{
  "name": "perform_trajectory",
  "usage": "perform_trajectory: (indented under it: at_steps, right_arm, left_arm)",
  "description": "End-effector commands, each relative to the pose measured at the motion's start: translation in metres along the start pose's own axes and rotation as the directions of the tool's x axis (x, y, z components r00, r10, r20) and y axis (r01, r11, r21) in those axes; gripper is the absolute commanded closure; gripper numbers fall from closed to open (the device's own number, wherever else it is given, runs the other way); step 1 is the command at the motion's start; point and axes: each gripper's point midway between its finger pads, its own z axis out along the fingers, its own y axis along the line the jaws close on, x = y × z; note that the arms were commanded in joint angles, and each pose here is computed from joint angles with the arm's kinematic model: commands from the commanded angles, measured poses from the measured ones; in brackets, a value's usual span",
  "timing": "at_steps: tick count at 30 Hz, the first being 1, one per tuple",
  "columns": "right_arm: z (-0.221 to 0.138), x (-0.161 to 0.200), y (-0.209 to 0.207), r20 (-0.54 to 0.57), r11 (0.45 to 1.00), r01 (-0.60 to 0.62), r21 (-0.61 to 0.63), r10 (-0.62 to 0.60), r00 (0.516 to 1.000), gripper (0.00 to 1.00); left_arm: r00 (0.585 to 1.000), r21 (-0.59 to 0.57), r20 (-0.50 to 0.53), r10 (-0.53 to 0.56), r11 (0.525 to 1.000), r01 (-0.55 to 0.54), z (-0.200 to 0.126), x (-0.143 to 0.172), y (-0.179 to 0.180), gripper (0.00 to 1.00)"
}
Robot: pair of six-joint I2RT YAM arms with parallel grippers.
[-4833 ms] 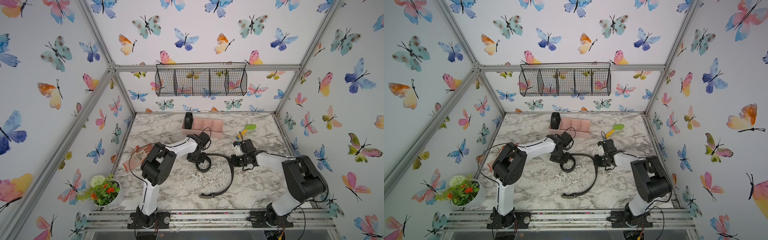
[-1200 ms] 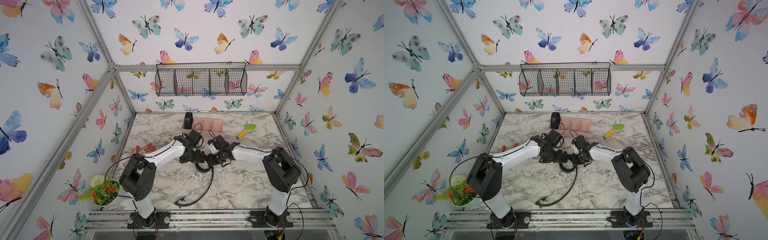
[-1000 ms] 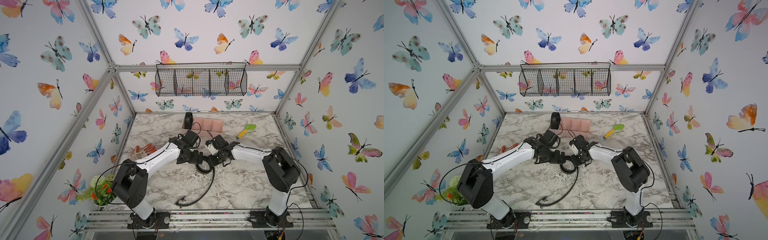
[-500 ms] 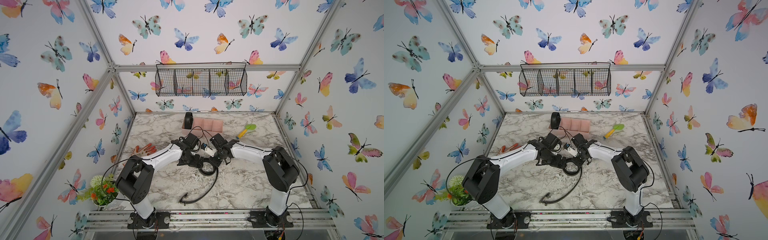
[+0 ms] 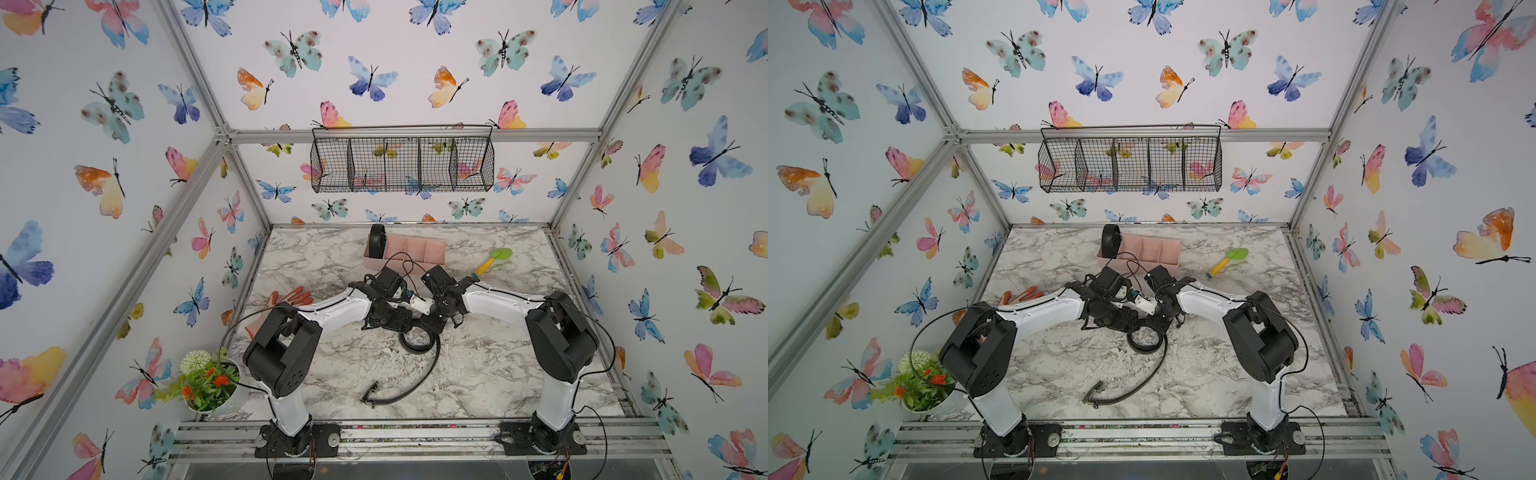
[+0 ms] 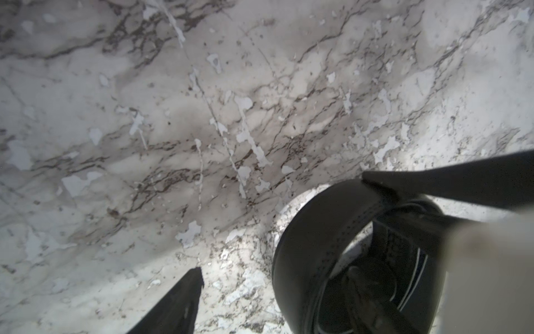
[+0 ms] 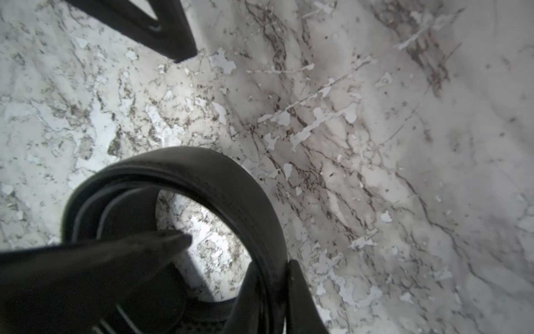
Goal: Place the belts into the storage roll
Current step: Roll the belt at the center of the board.
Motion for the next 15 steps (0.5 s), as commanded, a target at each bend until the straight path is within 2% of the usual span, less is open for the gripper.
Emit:
perform_trajectory:
  at_steps: [1, 3, 10, 15]
  right_arm:
    - [0.007, 0.006, 0.010, -0.025, 0.997, 0.002, -0.073, -0.004, 1.000, 0.97]
    - [0.008, 0.006, 0.011, -0.026, 0.997, -0.006, -0.080, 0.004, 1.000, 0.97]
    - [0.008, 0.004, 0.008, -0.012, 0.995, -0.042, -0.088, 0.041, 0.999, 0.97]
    - [0.007, 0.000, -0.006, 0.005, 0.991, -0.128, -0.048, 0.128, 0.992, 0.97]
  left_arm:
    - [1.000, 0.039, -0.010, 0.012, 0.999, -0.011, 0.015, 0.002, -0.009, 0.34]
    - [1.000, 0.034, -0.021, 0.024, 0.999, -0.023, 0.021, 0.006, -0.012, 0.36]
    - [0.998, 0.047, -0.052, 0.033, 0.998, -0.031, 0.030, 0.019, -0.015, 0.55]
    - [0.998, 0.049, -0.057, 0.027, 0.999, -0.025, 0.031, 0.022, -0.015, 0.79]
